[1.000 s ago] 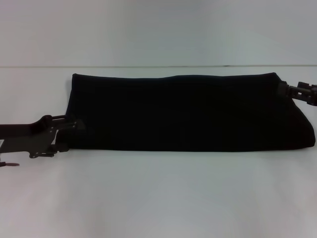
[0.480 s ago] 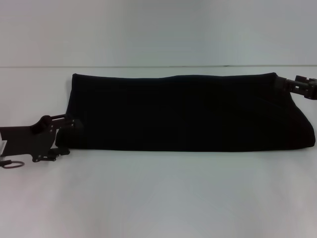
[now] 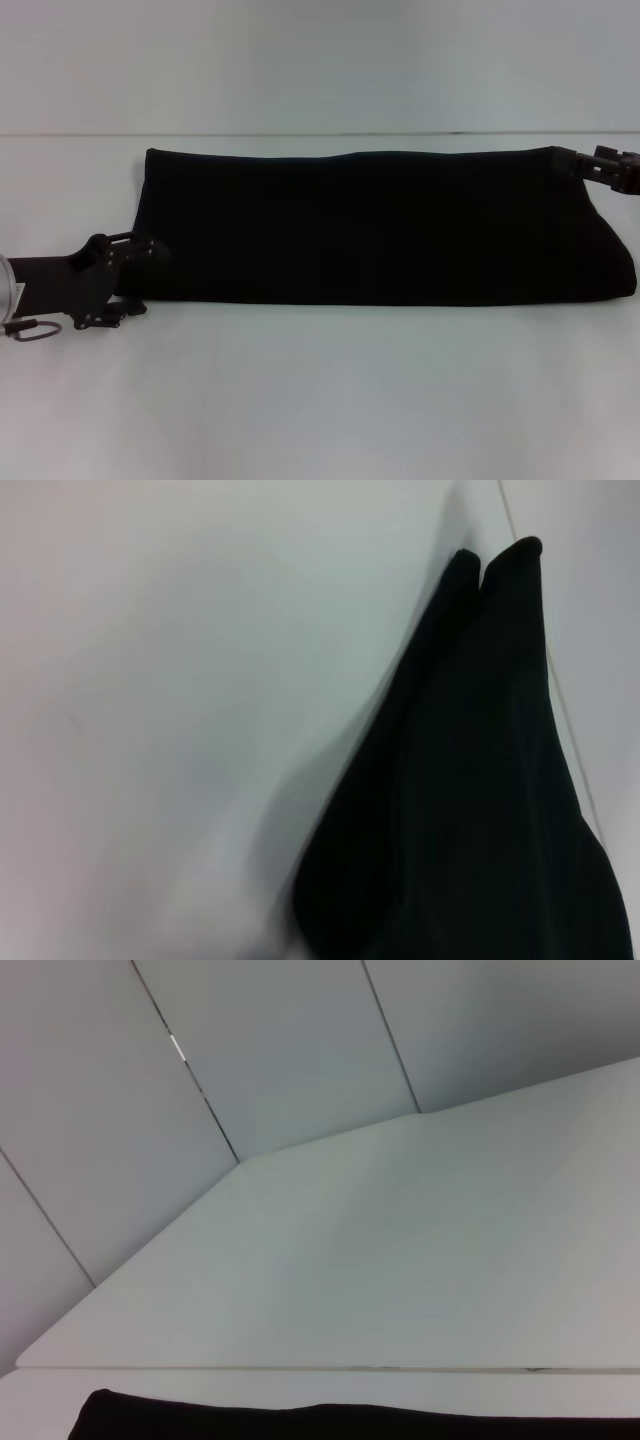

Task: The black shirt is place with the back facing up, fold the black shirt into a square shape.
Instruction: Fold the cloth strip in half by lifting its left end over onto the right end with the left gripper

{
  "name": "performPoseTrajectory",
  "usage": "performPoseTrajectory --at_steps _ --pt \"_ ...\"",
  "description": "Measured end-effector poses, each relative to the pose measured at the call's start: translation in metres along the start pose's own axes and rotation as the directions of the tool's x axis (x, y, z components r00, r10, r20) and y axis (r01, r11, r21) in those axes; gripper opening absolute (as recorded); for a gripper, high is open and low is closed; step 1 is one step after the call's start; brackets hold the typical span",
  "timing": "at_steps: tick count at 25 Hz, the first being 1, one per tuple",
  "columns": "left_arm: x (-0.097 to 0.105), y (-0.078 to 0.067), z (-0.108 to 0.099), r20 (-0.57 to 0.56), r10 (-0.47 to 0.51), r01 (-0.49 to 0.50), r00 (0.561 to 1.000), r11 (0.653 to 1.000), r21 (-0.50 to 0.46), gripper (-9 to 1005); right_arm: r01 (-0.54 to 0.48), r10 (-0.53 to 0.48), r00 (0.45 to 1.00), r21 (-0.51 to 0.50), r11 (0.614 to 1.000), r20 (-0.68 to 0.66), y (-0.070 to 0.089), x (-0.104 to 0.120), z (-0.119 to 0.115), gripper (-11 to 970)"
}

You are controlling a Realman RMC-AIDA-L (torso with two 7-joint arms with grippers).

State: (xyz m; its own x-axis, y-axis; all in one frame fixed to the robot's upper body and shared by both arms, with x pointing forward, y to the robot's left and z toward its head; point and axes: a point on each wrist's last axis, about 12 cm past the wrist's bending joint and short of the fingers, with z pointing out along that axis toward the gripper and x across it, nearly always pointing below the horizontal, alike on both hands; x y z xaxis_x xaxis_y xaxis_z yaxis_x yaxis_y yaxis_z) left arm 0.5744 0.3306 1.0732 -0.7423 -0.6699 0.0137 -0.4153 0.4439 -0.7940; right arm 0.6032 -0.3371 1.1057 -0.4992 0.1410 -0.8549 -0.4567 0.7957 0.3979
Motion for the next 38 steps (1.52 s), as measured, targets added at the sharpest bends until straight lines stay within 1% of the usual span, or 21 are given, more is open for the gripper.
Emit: performPoseTrajectory --at_steps 6,16,29,38 --pt "-0.0022 0.0008 0.0009 0.022 -0.003 0.003 1.000 1.000 -0.006 886 -0.005 0.005 1.000 0.002 1.000 0.000 -0.0002 0.0002 0.0000 931" --pt "-0.0017 0.0069 0.0016 0.038 -0.018 0.019 0.999 1.000 -0.013 886 -0.010 0.010 1.000 0.001 1.000 0.012 0.0001 -0.0016 0.0004 931" --pt "-0.0037 0.0085 0.0024 0.064 -0.020 0.021 0.998 1.000 -0.015 887 -0.009 0.009 1.000 0.000 1.000 0.013 0.0003 -0.0024 0.0008 931" --pt "-0.0057 0.0064 0.0047 0.077 -0.014 0.015 0.997 1.000 -0.017 887 -0.007 0.007 1.000 -0.005 1.000 0.013 0.0012 -0.0033 0.0017 930"
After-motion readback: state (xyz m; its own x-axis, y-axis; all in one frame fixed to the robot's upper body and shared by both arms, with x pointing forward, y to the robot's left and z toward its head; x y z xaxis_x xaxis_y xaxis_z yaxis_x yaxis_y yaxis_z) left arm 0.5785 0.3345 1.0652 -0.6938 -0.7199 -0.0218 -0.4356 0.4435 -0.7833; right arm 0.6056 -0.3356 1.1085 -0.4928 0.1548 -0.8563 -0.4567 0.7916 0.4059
